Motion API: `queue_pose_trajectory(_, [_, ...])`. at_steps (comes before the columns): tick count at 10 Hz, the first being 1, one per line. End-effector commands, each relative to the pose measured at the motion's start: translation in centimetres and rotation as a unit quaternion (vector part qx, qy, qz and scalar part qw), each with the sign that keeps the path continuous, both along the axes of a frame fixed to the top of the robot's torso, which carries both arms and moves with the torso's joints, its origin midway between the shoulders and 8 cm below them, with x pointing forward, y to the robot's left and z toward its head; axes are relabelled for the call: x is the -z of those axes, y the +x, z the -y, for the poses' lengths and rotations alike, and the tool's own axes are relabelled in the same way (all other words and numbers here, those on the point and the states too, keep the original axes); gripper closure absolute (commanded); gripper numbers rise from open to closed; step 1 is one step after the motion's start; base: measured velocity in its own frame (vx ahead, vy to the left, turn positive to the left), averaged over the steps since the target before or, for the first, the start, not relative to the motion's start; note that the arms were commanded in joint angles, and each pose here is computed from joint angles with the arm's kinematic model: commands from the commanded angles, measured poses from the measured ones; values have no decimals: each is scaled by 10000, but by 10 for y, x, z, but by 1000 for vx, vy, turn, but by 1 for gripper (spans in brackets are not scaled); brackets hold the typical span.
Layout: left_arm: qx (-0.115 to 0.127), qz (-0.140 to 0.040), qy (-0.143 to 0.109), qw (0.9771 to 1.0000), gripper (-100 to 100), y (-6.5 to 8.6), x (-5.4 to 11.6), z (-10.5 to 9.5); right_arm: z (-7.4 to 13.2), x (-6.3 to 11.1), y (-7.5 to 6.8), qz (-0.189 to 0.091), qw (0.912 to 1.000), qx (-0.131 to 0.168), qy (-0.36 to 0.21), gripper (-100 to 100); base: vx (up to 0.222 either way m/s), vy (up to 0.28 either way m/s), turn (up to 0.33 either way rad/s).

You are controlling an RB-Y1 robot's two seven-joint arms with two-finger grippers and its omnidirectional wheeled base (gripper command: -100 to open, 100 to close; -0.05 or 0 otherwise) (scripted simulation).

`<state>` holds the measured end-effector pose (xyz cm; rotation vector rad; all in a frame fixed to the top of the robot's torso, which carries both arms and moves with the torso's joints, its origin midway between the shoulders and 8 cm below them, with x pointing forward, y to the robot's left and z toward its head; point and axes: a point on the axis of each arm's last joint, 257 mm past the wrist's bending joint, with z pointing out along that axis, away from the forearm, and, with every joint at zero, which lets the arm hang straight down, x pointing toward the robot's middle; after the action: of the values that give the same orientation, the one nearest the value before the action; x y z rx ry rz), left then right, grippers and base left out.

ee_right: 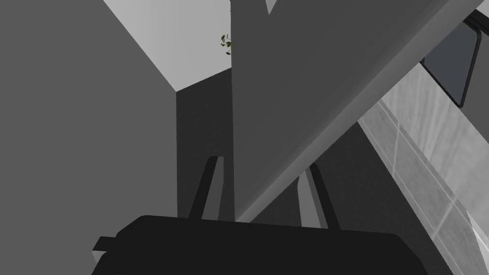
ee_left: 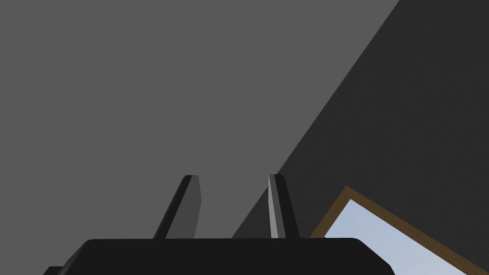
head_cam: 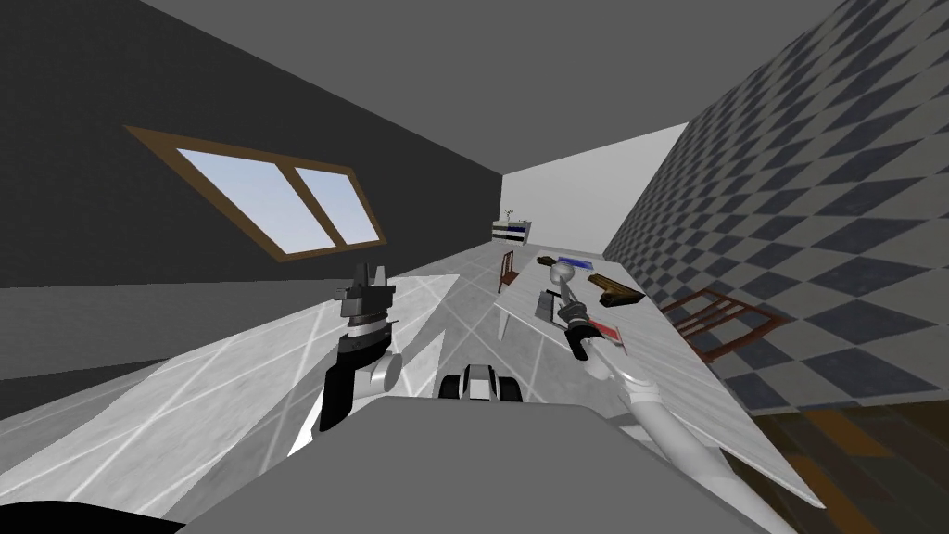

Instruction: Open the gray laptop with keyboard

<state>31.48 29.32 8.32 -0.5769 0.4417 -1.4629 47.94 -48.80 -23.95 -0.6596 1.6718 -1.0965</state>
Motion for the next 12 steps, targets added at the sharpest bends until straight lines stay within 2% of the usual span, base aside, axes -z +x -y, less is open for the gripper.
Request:
queue_pose_trajectory(1, [0, -1, -1, 10000, 0, 0, 0, 0, 17, 16, -18, -371, 9982, 29, -467, 100, 171, 128, -15])
queue_pose_trajectory(4, [0, 0, -1, 10000, 0, 0, 0, 0, 34, 30, -37, -747, 9929, 41, -928, 100, 119, 119, 1])
queue_pose_trajectory(5, [0, 0, 0, 10000, 0, 0, 0, 0, 45, 39, -50, -998, 9873, 39, -1233, 100, 134, 133, 8])
queue_pose_trajectory(7, [0, 0, -1, 10000, 0, 0, 0, 0, 56, 48, -63, -1250, 9802, 30, -1534, 100, 127, 142, -3])
queue_pose_trajectory(8, [0, 0, -1, 10000, 0, 0, 0, 0, 66, 36, -59, -1172, 9825, 16, -1445, -100, 58, 123, -49])
queue_pose_trajectory(12, [0, 0, 0, 10000, 0, 0, 0, 0, 91, 15, -59, -1164, 9825, -49, -1455, -100, 9, 68, -41])
